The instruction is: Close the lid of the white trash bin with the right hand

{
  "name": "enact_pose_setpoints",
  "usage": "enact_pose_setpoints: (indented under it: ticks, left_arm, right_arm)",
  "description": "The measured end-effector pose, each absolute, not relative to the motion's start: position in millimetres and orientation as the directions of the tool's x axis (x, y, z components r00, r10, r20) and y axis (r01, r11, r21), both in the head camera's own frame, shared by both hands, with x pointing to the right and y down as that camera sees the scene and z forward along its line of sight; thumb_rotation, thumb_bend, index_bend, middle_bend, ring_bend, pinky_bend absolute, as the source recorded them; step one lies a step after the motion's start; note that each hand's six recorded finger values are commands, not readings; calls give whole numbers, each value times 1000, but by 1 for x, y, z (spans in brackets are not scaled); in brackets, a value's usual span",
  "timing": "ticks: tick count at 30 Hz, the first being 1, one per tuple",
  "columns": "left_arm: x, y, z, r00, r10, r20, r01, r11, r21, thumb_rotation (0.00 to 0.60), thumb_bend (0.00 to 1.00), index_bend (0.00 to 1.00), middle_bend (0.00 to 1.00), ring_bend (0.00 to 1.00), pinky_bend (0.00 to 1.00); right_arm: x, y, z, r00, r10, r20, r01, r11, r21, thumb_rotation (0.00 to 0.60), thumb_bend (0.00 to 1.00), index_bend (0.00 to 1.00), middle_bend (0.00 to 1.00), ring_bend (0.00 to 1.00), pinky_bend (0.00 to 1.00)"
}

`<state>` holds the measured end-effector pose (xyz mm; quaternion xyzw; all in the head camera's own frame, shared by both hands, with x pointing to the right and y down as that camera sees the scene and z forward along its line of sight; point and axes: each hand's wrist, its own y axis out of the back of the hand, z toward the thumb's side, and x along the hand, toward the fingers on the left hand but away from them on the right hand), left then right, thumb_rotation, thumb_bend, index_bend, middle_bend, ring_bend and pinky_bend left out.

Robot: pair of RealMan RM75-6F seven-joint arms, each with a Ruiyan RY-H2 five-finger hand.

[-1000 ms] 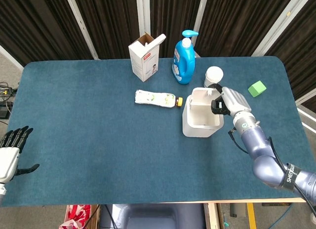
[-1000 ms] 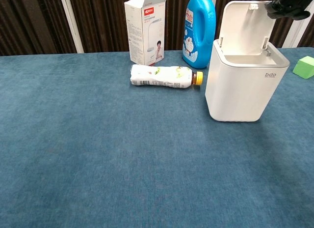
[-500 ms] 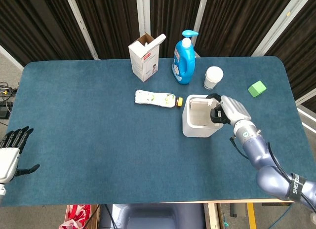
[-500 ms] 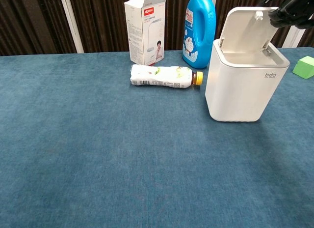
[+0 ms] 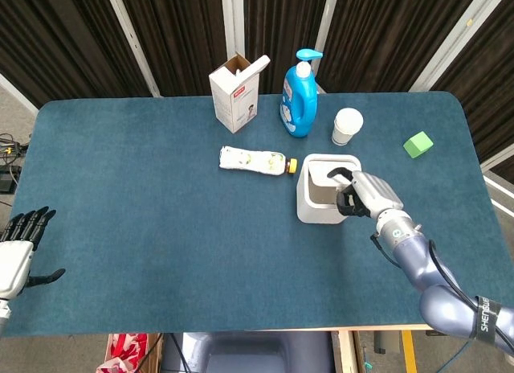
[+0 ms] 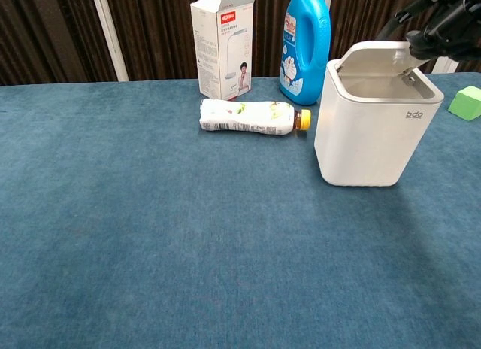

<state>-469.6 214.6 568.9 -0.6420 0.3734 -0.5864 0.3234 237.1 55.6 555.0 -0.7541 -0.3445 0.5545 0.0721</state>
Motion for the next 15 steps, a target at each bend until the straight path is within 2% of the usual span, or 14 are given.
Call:
enact_pose_setpoints:
  ticks: [15]
  left_arm:
    - [-469,216,568,36,-856,515,-104,-516,-850,600,0,0,0,0,0]
  right_arm:
    - [243,73,567,141,577,-805,395,-778,-488,600,707,254,789,854,805]
